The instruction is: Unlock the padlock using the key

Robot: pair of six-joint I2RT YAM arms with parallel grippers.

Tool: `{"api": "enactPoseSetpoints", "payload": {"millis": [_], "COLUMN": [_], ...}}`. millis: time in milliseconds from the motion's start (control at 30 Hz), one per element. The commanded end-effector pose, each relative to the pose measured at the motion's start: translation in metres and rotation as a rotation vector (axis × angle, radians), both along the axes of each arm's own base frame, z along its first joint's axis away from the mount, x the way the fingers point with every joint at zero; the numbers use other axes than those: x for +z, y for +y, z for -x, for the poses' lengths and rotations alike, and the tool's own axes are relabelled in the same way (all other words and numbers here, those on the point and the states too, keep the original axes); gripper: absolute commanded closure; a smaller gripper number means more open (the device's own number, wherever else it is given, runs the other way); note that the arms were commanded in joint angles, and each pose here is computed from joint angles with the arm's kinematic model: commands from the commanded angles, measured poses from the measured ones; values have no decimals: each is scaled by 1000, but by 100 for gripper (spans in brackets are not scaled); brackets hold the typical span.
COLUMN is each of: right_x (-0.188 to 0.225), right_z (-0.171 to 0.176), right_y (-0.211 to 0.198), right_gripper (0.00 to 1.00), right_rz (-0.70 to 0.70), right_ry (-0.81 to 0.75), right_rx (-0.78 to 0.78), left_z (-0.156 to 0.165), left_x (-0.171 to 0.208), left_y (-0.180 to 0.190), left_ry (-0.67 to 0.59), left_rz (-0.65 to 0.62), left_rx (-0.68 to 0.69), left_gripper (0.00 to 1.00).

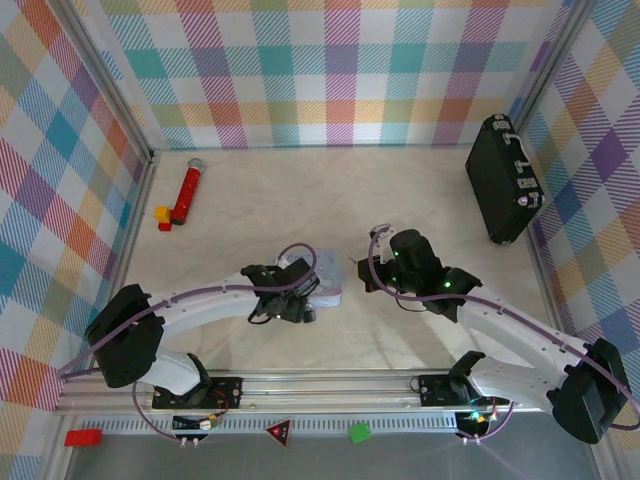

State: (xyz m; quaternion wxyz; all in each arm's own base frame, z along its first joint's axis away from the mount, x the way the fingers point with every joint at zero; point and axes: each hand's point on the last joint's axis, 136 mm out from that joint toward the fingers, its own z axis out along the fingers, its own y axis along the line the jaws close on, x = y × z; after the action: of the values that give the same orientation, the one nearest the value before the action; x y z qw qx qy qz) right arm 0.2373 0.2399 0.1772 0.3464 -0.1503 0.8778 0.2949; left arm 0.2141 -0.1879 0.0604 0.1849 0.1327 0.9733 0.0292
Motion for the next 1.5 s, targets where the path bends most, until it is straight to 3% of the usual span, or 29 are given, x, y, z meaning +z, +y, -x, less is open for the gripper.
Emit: {"api": "enactPoseSetpoints", "payload": {"millis": [0,233,333,667,800,933,1267,1467], "right_x": [0,-9,-12,-15,-19,-20,-21,-21], "right_z": [-1,1,1,10,14,15,17,17], "right_y": [-1,-8,-11,-2,-1,-1,-8,-10], "right_gripper": [100,100,100,100,100,100,100,100], "right_rz": [-43,-50,-50,-159,-183,-213,-229,-231], "right_ry": [24,84,106,167,194,205,192,183], "right_rx": [-38,-100,-127,-123,-124,-131,-165,-164], "left_z": [-36,-81,-86,-37,-22,-16,-38,-49], "left_x": [16,17,21,65,71,61,24,-1], "left_y": [-19,-29,-31,-6,-34,-61,-84,-88], "left_ry": [-83,-130,-142,-292,-322,-299,-285,-240], "left_rz": [76,139,151,431,598,677,523,465], "left_rx": [-23,-11,-7,131,86,33,-25,-9], "left_gripper": [24,24,21,11,11,10,13,22]}}
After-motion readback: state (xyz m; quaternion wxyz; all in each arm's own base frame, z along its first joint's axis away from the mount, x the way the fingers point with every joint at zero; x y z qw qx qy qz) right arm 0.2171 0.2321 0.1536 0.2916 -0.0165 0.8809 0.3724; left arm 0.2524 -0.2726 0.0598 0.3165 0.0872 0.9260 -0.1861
